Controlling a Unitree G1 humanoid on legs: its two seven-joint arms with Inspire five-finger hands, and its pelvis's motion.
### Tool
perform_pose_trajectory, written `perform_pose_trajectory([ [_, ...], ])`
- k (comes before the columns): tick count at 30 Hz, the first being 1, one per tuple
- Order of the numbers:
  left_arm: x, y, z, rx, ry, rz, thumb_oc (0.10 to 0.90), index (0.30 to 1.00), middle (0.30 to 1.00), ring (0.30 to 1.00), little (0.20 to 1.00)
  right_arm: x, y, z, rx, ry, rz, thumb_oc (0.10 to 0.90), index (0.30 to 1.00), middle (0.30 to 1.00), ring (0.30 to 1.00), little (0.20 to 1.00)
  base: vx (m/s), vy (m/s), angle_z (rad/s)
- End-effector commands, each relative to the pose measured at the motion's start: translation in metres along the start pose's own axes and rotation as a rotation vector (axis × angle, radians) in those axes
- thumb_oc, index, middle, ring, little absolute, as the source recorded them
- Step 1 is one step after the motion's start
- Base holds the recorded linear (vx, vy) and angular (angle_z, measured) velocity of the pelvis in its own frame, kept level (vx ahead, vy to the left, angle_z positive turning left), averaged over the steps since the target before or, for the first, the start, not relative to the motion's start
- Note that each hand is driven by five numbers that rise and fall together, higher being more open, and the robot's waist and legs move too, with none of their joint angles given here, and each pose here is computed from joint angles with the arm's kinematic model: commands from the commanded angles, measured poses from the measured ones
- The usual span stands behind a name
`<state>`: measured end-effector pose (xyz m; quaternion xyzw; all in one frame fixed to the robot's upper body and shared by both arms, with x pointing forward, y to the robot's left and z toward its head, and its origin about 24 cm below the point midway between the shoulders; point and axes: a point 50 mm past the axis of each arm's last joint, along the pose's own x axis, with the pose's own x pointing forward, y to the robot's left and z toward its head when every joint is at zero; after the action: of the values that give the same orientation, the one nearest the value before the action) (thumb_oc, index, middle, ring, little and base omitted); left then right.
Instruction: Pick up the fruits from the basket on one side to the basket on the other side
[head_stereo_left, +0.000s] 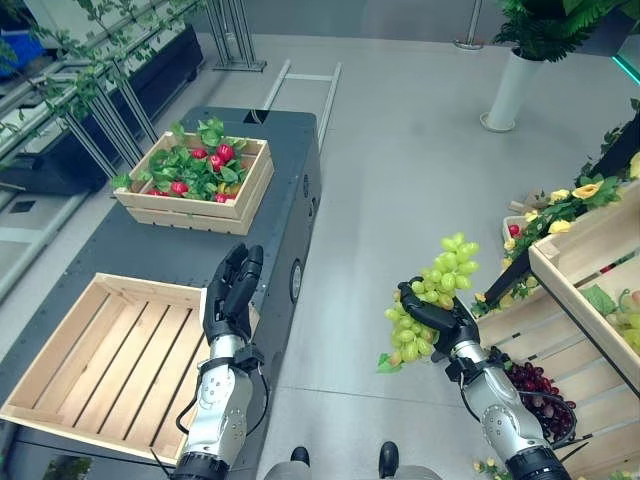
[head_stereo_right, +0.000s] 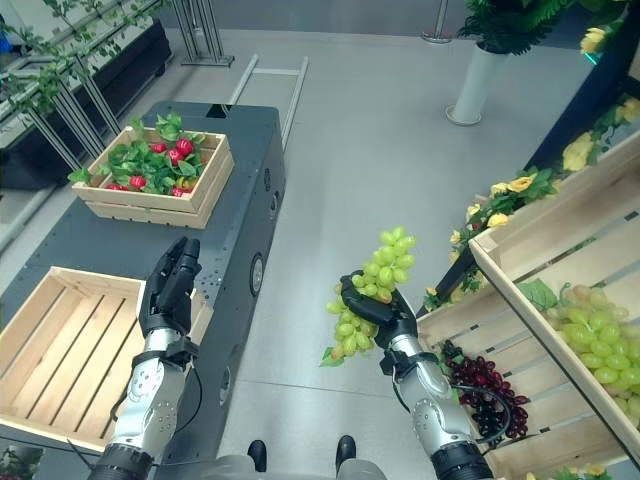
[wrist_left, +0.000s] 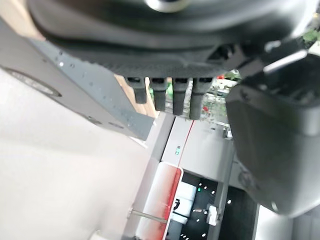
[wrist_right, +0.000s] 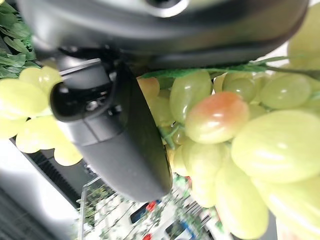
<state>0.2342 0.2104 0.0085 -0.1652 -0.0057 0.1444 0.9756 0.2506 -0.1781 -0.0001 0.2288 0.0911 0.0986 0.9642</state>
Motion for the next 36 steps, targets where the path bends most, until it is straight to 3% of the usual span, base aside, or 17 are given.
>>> perform_pose_trajectory([
  [1,0.023,-0.014,0.058,0.023,-0.276,-0.097,0.8,0.9,0.9,0.9,0.9,0.03,0.05,0.045,-0.044,-0.185,0.259,0.4,0.3,0.3,0.3,0.3,-0.12,0.17,-0.72],
  [12,0.035,-0.033,0.059,0.048,-0.288,-0.18,0.8,0.9,0.9,0.9,0.9,0.018,0.029,0.035,-0.096,-0.126,0.193,0.4,0.3,0.3,0.3,0.3,-0.09,0.094,-0.25],
  [17,0.031,-0.028,0.052,0.029,-0.248,-0.172,0.8,0.9,0.9,0.9,0.9,0.007,0.024,0.024,-0.101,-0.109,0.156,0.4,0.3,0.3,0.3,0.3,-0.09,0.071,-0.1],
  [25,0.025,-0.001,0.047,0.08,-0.194,-0.097,0.8,0.9,0.9,0.9,0.9,0.012,0.032,0.011,-0.158,-0.037,0.253,0.4,0.3,0.3,0.3,0.3,-0.22,0.006,-0.87],
  [33,0.024,-0.015,0.01,0.104,-0.022,-0.141,0.8,0.9,0.9,0.9,0.9,0.018,0.031,0.002,-0.181,0.027,0.241,0.4,0.3,0.3,0.3,0.3,-0.07,-0.128,-0.25],
  [36,0.019,-0.01,-0.009,0.209,0.066,-0.142,0.8,0.9,0.9,0.9,0.9,0.014,0.024,0.004,-0.188,0.03,0.203,0.4,0.3,0.3,0.3,0.3,0.02,-0.082,-0.1],
])
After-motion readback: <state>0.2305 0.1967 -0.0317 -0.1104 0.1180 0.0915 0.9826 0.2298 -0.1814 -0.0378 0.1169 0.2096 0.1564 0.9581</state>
